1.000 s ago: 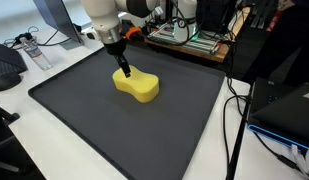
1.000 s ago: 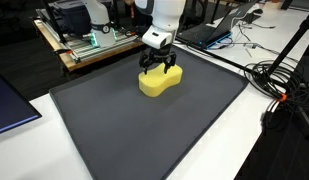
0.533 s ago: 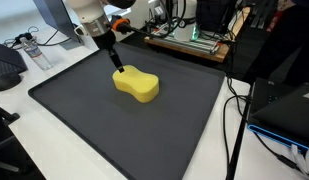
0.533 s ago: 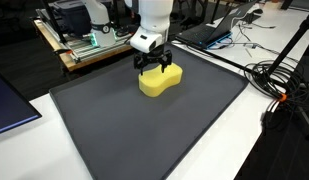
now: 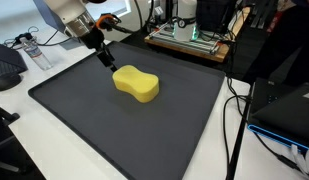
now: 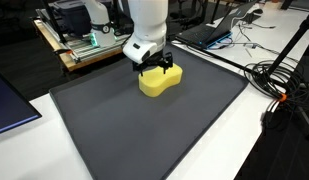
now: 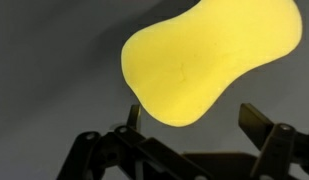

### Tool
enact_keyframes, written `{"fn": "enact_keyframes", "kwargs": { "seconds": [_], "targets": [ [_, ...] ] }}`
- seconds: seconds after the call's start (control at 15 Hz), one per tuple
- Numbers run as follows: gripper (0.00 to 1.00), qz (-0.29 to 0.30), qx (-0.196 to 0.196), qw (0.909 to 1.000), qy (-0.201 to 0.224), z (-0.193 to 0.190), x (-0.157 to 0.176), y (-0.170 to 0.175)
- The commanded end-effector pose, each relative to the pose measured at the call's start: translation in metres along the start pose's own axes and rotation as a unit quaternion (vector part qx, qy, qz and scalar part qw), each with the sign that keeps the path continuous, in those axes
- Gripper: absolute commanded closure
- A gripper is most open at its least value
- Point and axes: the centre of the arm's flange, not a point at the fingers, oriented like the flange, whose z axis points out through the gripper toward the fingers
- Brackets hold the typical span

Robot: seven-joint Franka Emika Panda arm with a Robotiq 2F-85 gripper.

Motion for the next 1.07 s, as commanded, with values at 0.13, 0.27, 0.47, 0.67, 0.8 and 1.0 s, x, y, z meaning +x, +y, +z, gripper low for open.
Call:
{"fn": "enact_keyframes", "kwargs": {
  "seconds": [0.13,0.27,0.47,0.67,0.8,1.0],
  "targets": [
    [0.0,0.038,0.047,0.9976,-0.034,0.002,0.045,0.01],
    [0.0,0.038,0.065,0.9967,-0.031,0.007,0.053,0.027],
    [0.0,0.024,0.088,0.9955,-0.024,0.019,0.06,0.057],
    [0.0,-0.001,0.11,0.9938,-0.013,0.032,0.064,0.082],
    [0.0,-0.011,0.135,0.9907,-0.005,0.04,0.063,0.097],
    [0.0,-0.041,0.196,0.9796,0.012,0.053,0.051,0.116]
  ]
}}
